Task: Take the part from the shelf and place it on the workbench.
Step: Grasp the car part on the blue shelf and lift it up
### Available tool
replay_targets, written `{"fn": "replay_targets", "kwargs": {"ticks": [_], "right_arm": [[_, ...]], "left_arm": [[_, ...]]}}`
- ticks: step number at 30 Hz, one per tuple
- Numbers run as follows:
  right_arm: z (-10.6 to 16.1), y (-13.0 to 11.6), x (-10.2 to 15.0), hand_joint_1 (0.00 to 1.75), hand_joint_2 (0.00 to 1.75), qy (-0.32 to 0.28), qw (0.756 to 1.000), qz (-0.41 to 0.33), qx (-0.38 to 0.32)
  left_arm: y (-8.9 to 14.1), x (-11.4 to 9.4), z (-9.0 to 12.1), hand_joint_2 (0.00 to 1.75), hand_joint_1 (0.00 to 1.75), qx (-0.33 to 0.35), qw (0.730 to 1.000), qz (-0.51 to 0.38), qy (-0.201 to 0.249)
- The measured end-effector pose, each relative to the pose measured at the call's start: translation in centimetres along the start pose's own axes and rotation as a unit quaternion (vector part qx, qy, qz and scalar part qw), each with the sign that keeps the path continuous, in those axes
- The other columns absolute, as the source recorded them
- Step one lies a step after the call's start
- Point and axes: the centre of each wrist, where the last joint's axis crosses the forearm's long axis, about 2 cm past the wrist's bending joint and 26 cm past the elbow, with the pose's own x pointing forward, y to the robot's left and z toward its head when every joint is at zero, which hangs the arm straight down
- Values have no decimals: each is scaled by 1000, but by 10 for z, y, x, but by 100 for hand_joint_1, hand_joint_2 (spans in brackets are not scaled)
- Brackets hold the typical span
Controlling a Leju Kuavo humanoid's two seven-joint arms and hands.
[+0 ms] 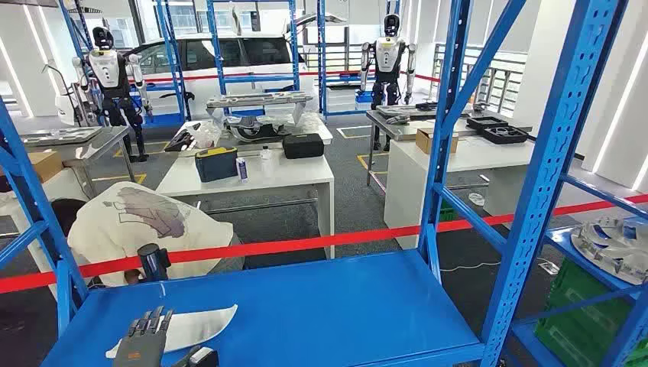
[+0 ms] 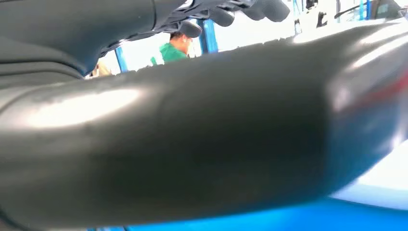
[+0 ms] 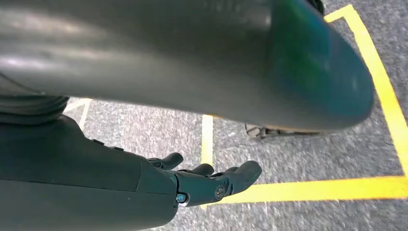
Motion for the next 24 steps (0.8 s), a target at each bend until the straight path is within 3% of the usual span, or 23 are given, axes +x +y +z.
{"fn": "replay_targets", "kwargs": {"ticks": [7, 24], "right_arm": [[0, 0, -1, 0, 0, 2, 1000, 0, -1], [0, -1, -1, 0, 0, 2, 1000, 3, -1]], "left_arm": [[-13, -9, 8, 0, 0, -17, 1000, 3, 11], [-17, -22, 12, 0, 0, -13, 1000, 23, 16]]}}
